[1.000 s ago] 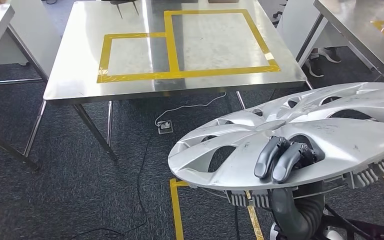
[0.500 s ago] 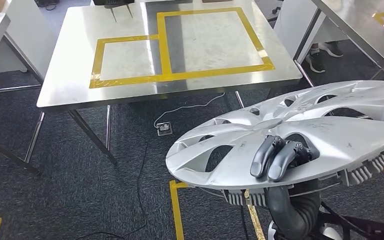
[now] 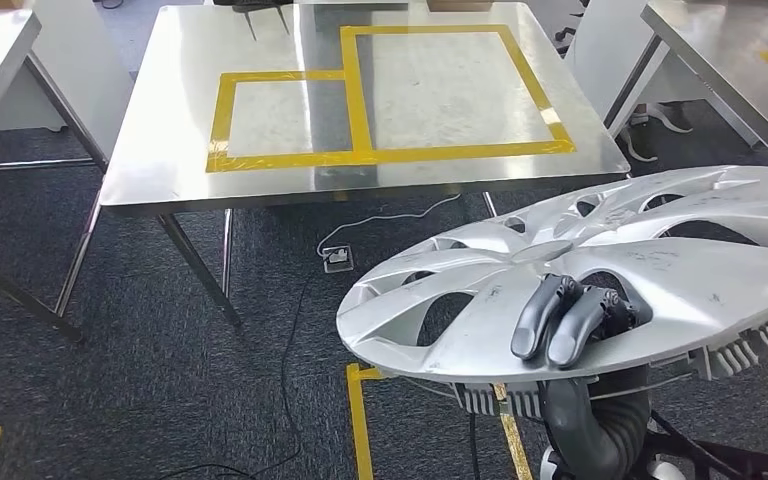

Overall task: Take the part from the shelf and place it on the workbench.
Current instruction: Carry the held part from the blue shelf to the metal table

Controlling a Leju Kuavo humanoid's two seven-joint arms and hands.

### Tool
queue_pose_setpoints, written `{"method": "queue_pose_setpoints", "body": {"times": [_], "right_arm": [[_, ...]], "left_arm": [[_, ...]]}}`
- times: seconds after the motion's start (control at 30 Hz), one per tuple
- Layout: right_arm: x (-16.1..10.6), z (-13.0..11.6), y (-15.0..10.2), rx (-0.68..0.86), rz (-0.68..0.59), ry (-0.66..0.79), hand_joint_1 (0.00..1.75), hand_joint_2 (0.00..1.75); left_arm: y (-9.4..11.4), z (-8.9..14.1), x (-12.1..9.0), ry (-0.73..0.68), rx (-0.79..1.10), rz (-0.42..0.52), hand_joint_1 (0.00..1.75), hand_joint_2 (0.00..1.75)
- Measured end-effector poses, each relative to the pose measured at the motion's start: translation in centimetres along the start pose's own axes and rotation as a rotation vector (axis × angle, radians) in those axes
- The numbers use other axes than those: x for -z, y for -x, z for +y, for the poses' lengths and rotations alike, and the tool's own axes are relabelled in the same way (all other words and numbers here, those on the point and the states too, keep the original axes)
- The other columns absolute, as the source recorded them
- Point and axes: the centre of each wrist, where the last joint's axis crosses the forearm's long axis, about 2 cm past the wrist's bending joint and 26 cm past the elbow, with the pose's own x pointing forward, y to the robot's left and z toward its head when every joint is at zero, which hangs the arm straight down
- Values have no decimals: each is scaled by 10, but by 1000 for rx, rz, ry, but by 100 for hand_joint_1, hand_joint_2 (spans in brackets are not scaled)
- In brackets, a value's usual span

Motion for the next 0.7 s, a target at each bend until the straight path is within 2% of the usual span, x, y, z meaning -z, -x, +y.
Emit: {"method": "queue_pose_setpoints", "body": {"times": [0.7], "right_arm": [[0,1,0,3,-4,-2,175,175]], "left_arm": [[0,1,0,-1,0,3,0,175]]}}
